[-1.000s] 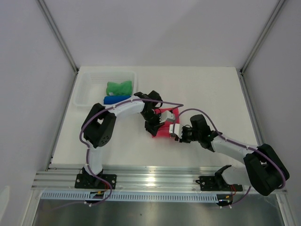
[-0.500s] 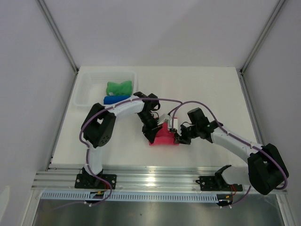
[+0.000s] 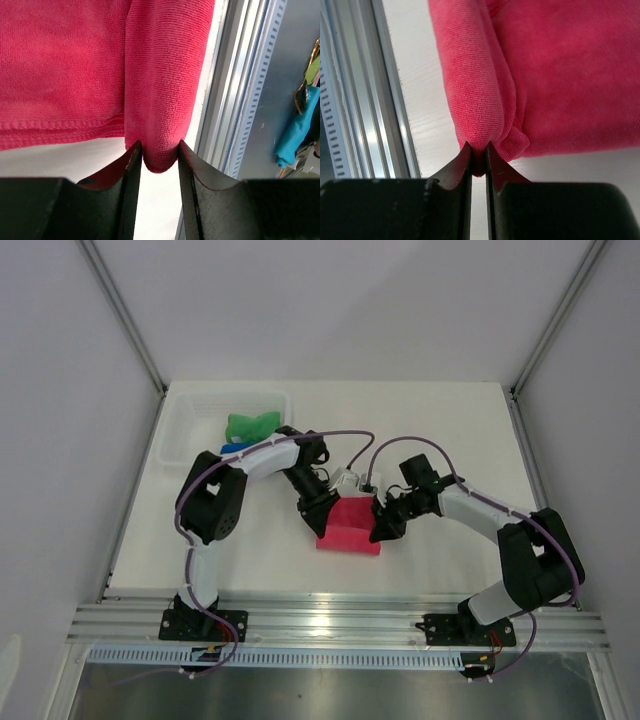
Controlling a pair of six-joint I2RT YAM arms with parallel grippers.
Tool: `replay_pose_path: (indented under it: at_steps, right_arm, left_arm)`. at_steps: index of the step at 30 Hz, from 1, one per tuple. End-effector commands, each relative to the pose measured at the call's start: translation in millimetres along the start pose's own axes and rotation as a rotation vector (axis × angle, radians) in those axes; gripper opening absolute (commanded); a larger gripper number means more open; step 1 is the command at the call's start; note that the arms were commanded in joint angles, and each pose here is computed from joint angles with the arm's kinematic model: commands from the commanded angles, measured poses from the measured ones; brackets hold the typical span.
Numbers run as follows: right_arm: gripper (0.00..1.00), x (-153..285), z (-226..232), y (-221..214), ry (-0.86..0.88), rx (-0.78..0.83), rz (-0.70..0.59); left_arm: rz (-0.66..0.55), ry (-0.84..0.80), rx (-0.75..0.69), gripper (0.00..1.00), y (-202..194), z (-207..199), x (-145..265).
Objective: Roll the towels
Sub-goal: Roll the towel
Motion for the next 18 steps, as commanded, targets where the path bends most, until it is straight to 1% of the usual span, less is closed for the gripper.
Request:
replay_pose_path:
  at_steps: [1, 5, 9, 12, 14, 15, 17, 18]
  right_arm:
    - [0.00, 4, -15, 16, -0.050, -0.075, -0.048]
    - [0.00, 5, -30, 17, -0.080, -0.156, -0.075]
    - [0.00, 4, -41, 17, -0.095, -0.217, -0.093]
    - [0.00, 1, -48, 19, -0.105, -0.248, -0.092]
    - [0.00, -1, -54, 19, -0.121, -0.270, -0.083]
    - [0.01, 0, -56, 19, -0.126, -0.278, -0.081]
    - [0.03, 0, -58, 19, -0.142, -0.286, -0.082]
    - [0.09, 1, -58, 20, -0.147, -0.280, -0.086]
  left_arm:
    - [-0.058, -0.032, -0.020, 0.38, 17, 1, 4]
    - [-0.075, -0.049, -0.004, 0.39, 18, 2, 5]
    - [-0.107, -0.042, 0.018, 0.43, 23, 3, 10]
    - [-0.117, -0.029, 0.038, 0.42, 26, 7, 9]
    - [-0.117, -0.013, 0.058, 0.35, 26, 13, 6]
    - [-0.107, -0.015, 0.089, 0.21, 25, 15, 4]
    - [-0.093, -0.027, 0.128, 0.12, 23, 19, 1]
    - [-0.090, -0.035, 0.153, 0.04, 21, 18, 0]
Point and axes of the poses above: each gripper's point midway between its finger pads, its own x axis back along the fingers, its own z axis along the line the jaws close on, y = z × x, the point moved 5 cm from there along x, back along the fingers, and after that the axes turned 8 degrees about -x, right-handed, at the moved point
